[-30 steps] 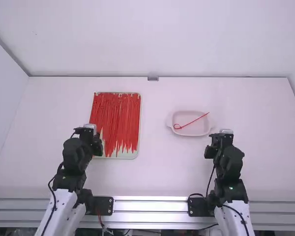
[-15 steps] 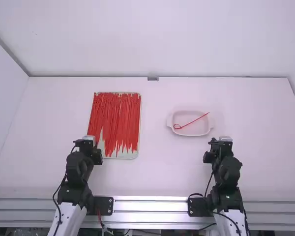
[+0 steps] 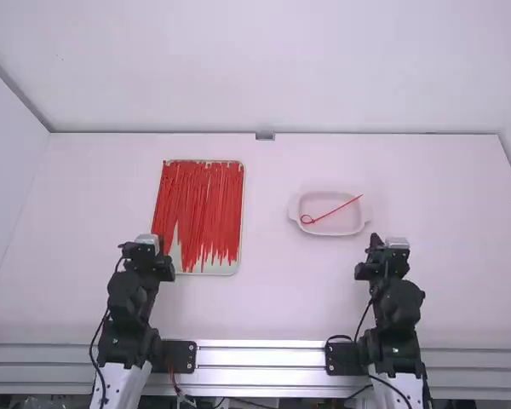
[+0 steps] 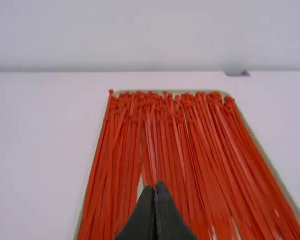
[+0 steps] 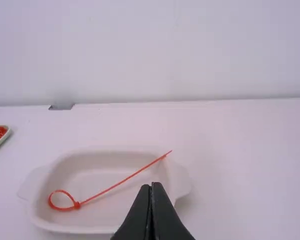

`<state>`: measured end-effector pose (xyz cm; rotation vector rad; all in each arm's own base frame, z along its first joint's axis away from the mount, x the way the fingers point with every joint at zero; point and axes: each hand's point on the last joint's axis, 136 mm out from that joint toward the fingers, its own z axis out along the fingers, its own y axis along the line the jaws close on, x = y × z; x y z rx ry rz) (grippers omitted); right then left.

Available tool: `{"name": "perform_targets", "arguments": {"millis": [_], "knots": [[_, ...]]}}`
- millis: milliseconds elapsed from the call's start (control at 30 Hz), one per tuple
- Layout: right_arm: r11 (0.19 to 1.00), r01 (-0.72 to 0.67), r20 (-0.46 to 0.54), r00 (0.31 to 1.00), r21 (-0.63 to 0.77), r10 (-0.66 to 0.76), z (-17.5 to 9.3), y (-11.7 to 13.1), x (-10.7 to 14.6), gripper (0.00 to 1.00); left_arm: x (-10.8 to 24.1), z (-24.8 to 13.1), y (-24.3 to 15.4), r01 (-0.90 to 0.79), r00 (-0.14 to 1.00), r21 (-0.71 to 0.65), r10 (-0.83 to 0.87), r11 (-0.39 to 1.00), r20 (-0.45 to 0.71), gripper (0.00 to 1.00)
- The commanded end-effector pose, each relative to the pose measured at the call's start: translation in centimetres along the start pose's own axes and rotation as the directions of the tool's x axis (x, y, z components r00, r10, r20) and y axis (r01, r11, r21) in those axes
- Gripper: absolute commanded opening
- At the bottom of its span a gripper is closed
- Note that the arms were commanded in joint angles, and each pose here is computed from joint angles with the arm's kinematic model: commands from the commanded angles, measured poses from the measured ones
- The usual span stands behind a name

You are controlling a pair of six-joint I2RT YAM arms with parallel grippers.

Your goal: Fasten the cable tie

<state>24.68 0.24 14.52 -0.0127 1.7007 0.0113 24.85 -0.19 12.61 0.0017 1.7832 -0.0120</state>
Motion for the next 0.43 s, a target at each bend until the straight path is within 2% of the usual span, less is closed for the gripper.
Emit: {"name": "perform_targets", "arguments": {"millis": [0, 400], "knots": [[1.0, -0.002, 0.013, 1.0, -0.001, 0.002, -0.1, 0.0, 0.0, 0.0, -0.1, -0.1, 0.2, -0.005, 1.0, -0.009, 0.006, 1.0, 0.018, 0.0], [1.0, -0.001, 0.025, 1.0, -0.001, 0.001, -0.2, 0.0, -0.2, 0.0, -2.1, -0.7, 0.2, -0.005, 0.994, -0.009, 0.006, 1.0, 0.107, 0.0]]}}
